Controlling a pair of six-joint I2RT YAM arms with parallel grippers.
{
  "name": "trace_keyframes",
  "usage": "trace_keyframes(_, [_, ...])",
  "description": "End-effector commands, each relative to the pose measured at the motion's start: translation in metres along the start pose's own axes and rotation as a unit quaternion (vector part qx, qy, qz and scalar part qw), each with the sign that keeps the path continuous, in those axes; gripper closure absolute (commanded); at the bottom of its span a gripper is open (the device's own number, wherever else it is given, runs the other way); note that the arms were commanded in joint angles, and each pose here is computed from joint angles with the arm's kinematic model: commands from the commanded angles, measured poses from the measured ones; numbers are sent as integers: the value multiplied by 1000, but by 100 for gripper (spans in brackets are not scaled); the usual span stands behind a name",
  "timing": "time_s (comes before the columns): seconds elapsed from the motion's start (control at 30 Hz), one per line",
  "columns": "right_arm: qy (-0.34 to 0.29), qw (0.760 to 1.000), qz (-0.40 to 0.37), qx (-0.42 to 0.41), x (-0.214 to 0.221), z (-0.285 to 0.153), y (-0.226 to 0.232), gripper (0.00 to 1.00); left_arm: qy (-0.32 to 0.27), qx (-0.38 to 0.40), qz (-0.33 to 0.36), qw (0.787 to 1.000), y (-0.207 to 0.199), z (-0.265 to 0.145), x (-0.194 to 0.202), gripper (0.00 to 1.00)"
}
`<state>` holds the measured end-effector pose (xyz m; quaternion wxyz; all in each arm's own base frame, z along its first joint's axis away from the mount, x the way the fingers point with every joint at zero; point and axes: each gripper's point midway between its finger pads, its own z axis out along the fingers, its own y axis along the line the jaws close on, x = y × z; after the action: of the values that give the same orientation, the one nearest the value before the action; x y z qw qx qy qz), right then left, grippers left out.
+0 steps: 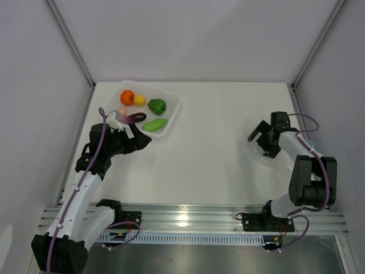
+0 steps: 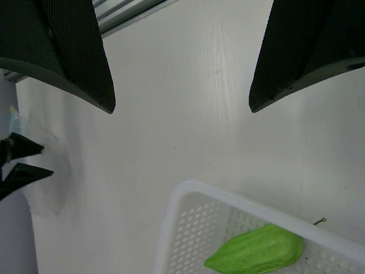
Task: Place the food in the zip-top bag and seal the zipper
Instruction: Move the zipper food storage bag to the center of the board.
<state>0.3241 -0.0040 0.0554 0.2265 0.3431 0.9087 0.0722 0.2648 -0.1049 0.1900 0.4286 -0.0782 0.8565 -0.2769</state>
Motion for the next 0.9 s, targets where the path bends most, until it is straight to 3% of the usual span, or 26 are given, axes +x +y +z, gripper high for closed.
trace_keyframes(0.0, [59, 989, -53, -127, 45, 7, 80, 1, -9, 59, -12, 998, -32, -4, -18, 1])
trace_keyframes(0.17, [177, 938, -169, -245, 131, 0, 170, 5, 1, 62, -6, 998, -34, -5, -16, 0])
trace_keyframes(0.23, [174, 922, -207, -278, 139, -16, 200, 5, 2, 60, -4, 998, -35, -6, -15, 0])
trace_keyframes(0.4, [108, 913, -232, -318, 112, -60, 232, 4, 3, 75, 3, 997, -40, -11, -11, 1])
trace_keyframes(0.5, [73, 919, -233, -309, 88, -79, 228, 1, 7, 91, 6, 996, -47, -14, -10, 0])
trace_keyframes(0.6, [62, 942, -200, -264, 69, -85, 200, 1, 14, 117, 5, 993, -57, -15, -11, 0])
trace_keyframes(0.7, [53, 965, -145, -212, 51, -91, 158, 1, 21, 135, 5, 991, -64, -16, -12, 0])
trace_keyframes(0.87, [60, 982, -78, -159, 46, -110, 93, 1, 14, 136, 11, 991, -68, -17, -20, 0])
